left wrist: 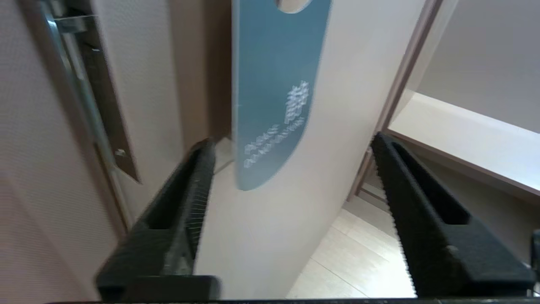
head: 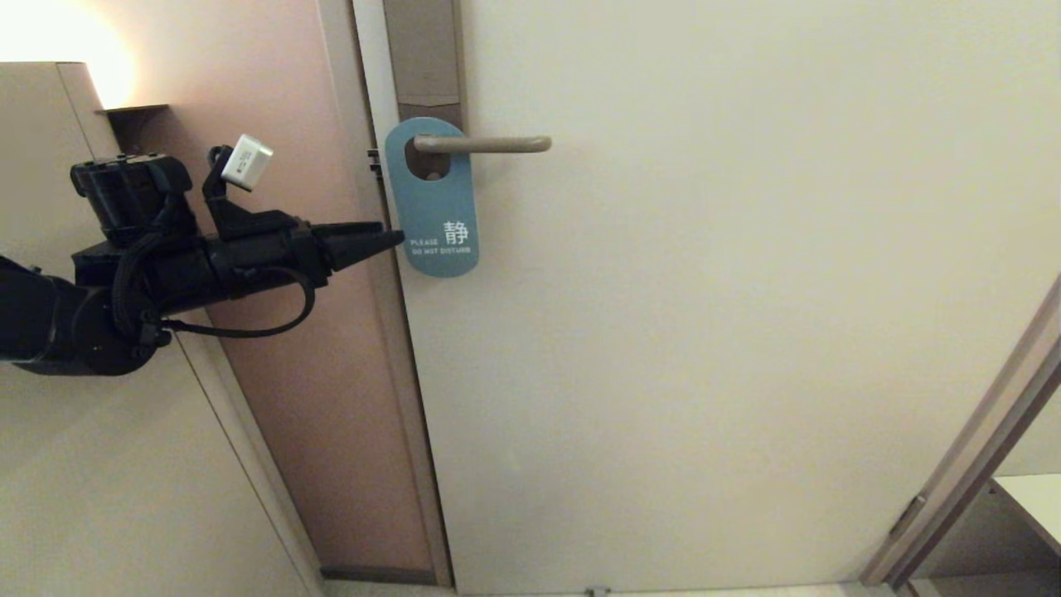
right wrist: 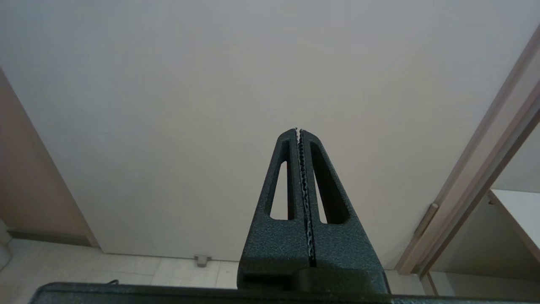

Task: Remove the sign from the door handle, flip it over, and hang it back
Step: Take down the sign

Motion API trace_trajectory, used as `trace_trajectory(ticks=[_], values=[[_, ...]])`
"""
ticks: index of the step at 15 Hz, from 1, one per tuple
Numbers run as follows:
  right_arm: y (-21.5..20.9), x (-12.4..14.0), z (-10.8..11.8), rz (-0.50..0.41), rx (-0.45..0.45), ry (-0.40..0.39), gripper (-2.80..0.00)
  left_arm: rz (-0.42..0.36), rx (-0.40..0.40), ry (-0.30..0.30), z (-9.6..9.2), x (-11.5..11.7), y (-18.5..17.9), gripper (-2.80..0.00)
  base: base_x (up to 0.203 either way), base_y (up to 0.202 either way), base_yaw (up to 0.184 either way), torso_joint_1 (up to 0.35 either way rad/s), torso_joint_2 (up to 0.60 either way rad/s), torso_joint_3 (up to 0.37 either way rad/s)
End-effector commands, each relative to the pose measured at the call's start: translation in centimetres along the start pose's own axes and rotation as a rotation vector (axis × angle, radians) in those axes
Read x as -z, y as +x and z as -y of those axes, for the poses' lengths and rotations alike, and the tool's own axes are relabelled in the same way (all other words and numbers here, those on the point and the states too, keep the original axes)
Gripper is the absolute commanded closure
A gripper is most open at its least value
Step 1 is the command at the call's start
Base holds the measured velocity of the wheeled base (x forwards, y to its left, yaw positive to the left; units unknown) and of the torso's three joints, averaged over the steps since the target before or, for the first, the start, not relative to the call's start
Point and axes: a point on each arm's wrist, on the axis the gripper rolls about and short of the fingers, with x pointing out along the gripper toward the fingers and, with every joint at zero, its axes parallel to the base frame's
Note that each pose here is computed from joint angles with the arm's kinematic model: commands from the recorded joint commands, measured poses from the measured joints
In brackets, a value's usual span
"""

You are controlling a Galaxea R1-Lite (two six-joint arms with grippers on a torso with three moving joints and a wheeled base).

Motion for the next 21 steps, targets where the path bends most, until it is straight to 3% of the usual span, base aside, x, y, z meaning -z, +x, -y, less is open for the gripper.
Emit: trace_trajectory(ticks=[1, 6, 8, 15, 21], values=[[0.0, 0.0, 0.0, 0.000, -0.001, -0.001, 0.00, -0.003, 0.004, -0.006, -0.6, 0.5, 0.3, -2.80, 0.000, 0.000, 0.000, 0.000, 0.00, 0.000], [0.0, 0.0, 0.0, 0.000, -0.001, -0.001, 0.00, 0.000, 0.016, -0.002, -2.7, 1.0, 2.0, -2.80, 0.000, 0.000, 0.000, 0.000, 0.00, 0.000], [0.0, 0.0, 0.0, 0.000, -0.001, -0.001, 0.00, -0.008, 0.078, -0.013, -2.6, 1.0, 2.1, -2.80, 0.000, 0.000, 0.000, 0.000, 0.00, 0.000], [0.0, 0.0, 0.0, 0.000, -0.001, -0.001, 0.00, -0.005, 0.095, -0.014, -2.1, 0.7, 2.4, -2.80, 0.000, 0.000, 0.000, 0.000, 0.00, 0.000], [0.0, 0.0, 0.0, 0.000, -0.001, -0.001, 0.00, 0.009, 0.151, -0.026, -0.5, 0.2, 3.8, -2.80, 0.000, 0.000, 0.000, 0.000, 0.00, 0.000]])
